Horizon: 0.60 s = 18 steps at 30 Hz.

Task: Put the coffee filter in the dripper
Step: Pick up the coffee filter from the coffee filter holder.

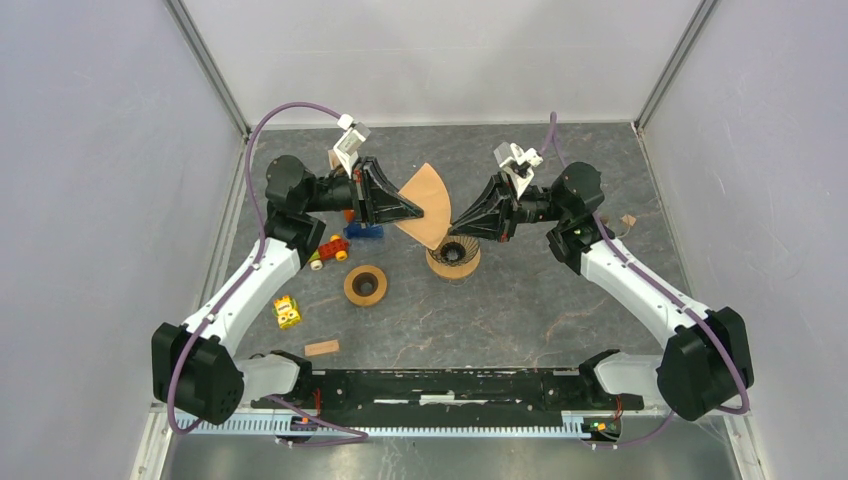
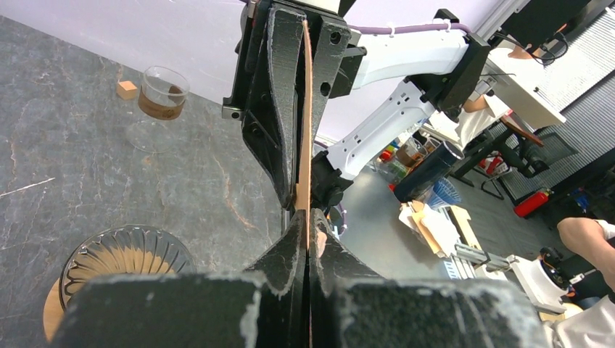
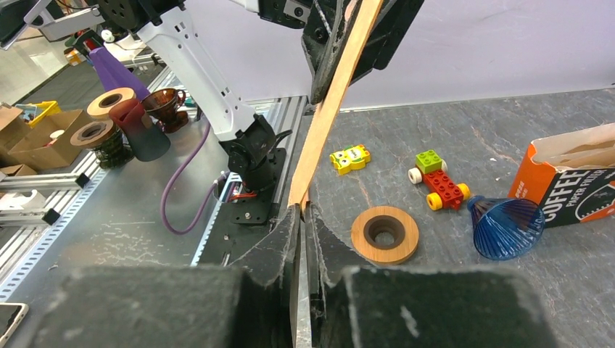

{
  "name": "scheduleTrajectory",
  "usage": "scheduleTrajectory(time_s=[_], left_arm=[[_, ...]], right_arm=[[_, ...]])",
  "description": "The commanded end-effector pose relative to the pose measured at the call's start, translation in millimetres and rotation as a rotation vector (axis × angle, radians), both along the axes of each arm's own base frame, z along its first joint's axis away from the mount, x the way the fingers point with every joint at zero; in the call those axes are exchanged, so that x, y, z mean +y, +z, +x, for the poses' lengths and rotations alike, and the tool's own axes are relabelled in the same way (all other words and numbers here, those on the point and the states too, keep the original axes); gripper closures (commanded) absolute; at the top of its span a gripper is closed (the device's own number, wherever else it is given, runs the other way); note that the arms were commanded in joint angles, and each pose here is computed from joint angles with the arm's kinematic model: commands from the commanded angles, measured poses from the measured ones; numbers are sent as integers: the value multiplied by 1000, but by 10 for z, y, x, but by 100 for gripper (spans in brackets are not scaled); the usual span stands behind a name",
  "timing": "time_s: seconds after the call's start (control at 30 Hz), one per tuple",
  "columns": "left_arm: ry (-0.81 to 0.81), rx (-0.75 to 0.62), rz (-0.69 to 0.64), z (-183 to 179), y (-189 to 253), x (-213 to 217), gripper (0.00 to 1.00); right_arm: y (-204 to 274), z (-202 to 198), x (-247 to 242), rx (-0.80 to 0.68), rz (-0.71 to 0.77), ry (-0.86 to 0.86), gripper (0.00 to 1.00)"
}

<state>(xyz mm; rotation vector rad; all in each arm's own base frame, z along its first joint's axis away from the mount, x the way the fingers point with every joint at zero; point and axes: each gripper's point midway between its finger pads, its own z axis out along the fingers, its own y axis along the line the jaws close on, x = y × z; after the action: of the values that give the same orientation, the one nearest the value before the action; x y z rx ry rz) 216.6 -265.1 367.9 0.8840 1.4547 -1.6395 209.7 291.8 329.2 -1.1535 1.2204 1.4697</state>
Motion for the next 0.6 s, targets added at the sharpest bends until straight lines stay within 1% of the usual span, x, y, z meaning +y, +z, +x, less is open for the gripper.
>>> scheduleTrajectory(time_s=[0.0, 0.2, 0.57], left_arm=[[-31, -35, -18, -135, 102, 23, 98], [-58, -39, -12, -186, 58, 11, 98], [-55, -35, -14, -173, 37, 2, 98]], right_arm=[[176, -8, 24, -59, 34, 3, 91], [185, -58, 19, -70, 50, 26, 98], [99, -338, -31, -111, 69, 130, 100]])
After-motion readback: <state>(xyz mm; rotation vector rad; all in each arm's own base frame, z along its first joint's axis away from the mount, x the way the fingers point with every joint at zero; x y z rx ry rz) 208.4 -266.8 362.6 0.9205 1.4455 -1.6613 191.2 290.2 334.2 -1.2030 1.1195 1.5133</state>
